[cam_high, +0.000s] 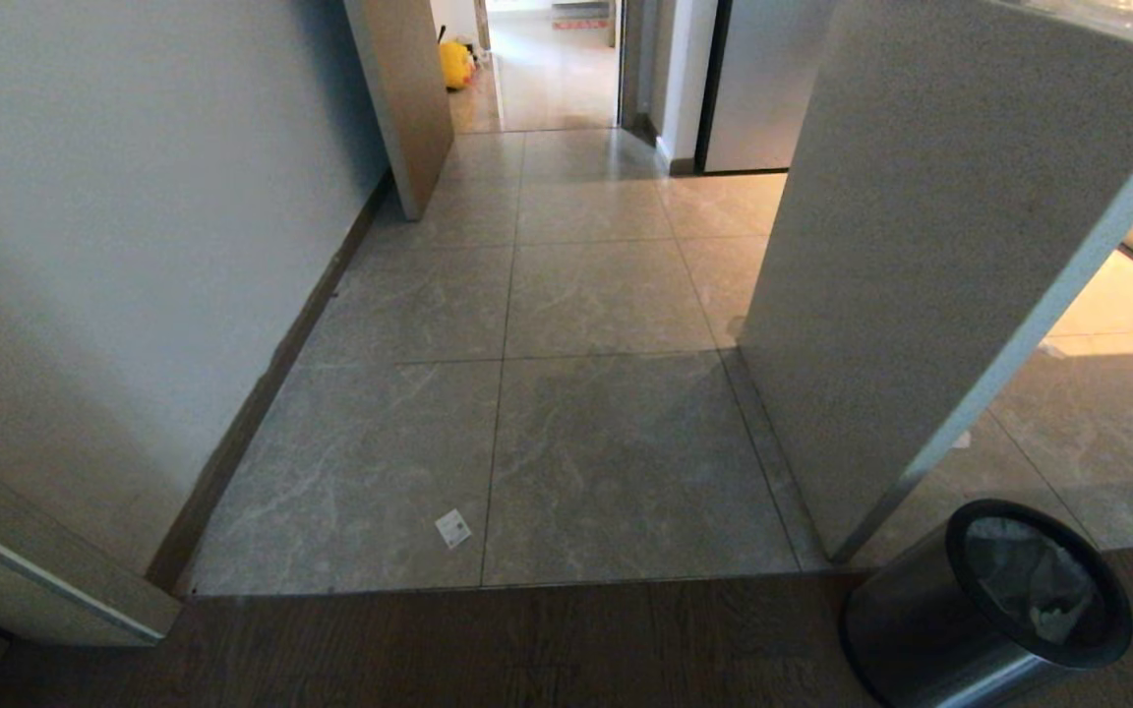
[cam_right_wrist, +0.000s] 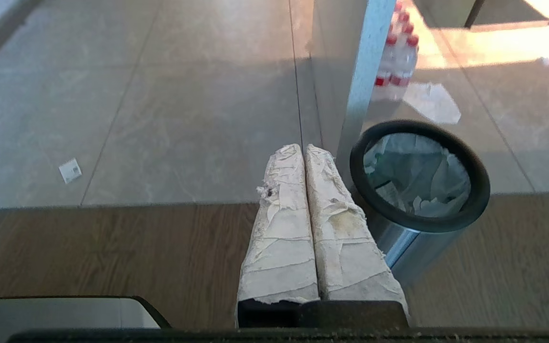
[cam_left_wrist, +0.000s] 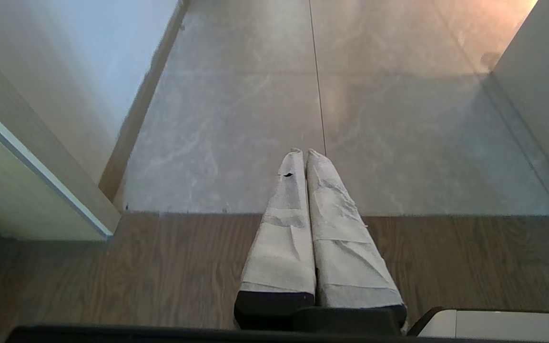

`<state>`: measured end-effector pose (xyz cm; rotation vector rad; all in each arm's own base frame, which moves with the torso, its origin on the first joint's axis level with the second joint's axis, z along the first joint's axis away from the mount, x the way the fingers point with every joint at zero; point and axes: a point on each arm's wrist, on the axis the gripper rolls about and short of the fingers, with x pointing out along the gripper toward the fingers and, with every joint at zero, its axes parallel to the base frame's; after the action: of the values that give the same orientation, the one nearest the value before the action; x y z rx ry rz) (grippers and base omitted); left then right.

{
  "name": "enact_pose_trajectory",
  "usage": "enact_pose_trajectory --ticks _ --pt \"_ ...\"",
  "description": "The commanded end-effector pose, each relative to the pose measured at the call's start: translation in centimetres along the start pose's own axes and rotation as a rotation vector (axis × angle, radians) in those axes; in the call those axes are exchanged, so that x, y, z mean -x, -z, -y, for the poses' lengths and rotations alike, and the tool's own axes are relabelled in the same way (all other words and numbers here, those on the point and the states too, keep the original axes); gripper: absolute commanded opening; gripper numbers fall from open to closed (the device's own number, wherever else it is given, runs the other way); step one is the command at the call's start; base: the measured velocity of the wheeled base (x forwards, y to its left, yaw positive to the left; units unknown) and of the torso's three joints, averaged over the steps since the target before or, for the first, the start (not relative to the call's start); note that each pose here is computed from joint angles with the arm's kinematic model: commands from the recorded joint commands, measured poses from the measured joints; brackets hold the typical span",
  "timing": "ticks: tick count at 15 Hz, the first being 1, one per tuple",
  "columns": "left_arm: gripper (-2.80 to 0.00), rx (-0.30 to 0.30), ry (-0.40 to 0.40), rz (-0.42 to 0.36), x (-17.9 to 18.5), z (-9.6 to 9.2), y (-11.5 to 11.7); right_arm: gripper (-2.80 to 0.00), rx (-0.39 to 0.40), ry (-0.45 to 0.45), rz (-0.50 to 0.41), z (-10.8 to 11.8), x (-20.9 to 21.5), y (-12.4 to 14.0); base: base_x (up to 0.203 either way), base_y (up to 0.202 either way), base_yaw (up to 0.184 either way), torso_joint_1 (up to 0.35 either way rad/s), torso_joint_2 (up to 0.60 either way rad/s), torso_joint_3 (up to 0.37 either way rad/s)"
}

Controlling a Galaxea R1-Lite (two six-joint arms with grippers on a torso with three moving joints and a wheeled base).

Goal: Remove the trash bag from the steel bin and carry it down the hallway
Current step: Place the outer trash can on the ground

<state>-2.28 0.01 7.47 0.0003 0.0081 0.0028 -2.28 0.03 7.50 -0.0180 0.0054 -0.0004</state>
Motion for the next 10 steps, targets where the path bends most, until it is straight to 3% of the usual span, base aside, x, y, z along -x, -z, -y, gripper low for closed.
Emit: enact_pose_trajectory --ticks 1,10 --pt "-2.8 0.0 0.0 0.0 0.0 0.0 0.0 -2.8 0.0 0.0 -0.001 0.0 0.0 0.01 0.0 0.0 0.0 0.005 0.0 -0.203" --pt "-2.8 0.001 0.0 0.0 0.0 0.0 0.0 -2.8 0.002 -0.002 -0.001 0.0 0.0 0.01 0.0 0.0 0.0 0.002 0.0 -0.199"
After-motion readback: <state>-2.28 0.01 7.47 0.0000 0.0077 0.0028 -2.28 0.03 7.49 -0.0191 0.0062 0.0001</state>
